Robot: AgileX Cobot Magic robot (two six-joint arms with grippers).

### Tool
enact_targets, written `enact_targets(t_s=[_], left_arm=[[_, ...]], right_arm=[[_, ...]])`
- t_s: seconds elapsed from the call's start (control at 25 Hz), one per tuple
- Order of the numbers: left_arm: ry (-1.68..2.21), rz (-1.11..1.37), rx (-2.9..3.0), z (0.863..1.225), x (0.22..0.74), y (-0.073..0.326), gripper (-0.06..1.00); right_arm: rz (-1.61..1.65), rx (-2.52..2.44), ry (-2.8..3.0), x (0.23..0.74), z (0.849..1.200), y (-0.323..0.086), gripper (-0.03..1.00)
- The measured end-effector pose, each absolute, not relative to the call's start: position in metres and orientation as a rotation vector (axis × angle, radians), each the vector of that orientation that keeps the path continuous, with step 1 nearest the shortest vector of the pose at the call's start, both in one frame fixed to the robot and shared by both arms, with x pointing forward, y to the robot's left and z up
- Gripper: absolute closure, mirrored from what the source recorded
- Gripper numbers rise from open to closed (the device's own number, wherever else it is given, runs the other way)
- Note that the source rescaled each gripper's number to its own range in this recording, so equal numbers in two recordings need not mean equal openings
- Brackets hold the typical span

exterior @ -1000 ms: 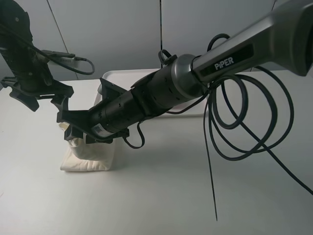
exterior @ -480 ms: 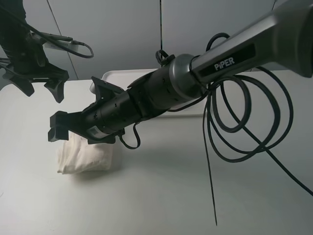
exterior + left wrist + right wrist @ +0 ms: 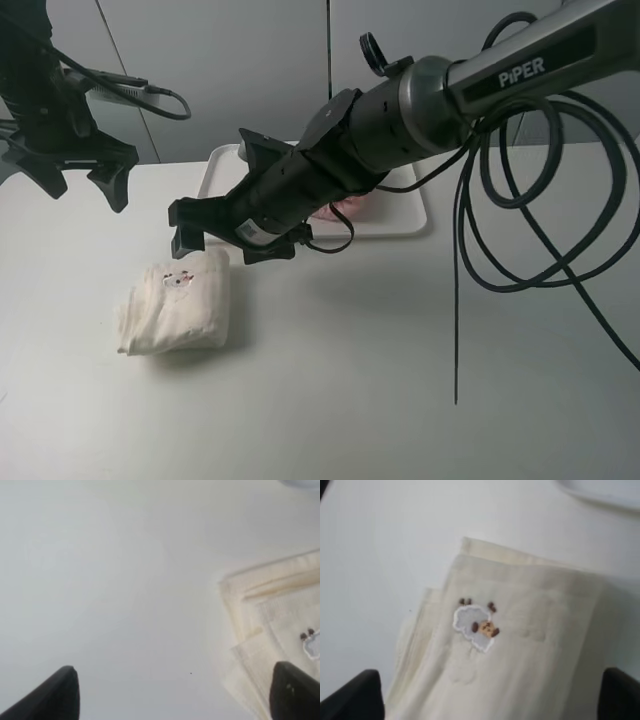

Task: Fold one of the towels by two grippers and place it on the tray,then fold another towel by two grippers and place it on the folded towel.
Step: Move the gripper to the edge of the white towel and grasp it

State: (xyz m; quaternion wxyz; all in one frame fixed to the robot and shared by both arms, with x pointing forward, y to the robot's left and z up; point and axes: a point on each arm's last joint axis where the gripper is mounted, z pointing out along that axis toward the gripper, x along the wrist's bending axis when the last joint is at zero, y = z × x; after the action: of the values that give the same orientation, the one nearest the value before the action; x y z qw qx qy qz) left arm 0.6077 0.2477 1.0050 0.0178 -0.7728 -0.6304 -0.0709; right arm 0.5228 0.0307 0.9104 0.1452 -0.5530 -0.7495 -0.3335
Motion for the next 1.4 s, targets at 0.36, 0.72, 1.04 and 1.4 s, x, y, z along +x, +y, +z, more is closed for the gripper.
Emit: enact_targets(t_s=[0.36, 0.72, 1.04, 1.4], left_arm=[[-1.967, -0.229, -2.425, 1.005, 0.609, 0.246, -0.04], [-1.969, -0.199, -2.452, 1.005, 0.609, 0.244, -0.04], [-1.95, -0.197, -2.468, 1.005, 0.609, 0.243, -0.04], [-1.945, -0.199, -2.473, 1.005, 0.609, 0.243, -0.04]], right_arm=[[-0.756, -1.548, -2.171, 0.531, 0.877, 0.038, 0.11], [-0.701, -1.544, -2.168, 0.542, 0.864, 0.05, 0.12], [-0.678, -1.539, -2.137, 0.541, 0.854, 0.061, 0.12], [-0.673, -1.527, -2.141, 0.536, 0.853, 0.065, 0.56]])
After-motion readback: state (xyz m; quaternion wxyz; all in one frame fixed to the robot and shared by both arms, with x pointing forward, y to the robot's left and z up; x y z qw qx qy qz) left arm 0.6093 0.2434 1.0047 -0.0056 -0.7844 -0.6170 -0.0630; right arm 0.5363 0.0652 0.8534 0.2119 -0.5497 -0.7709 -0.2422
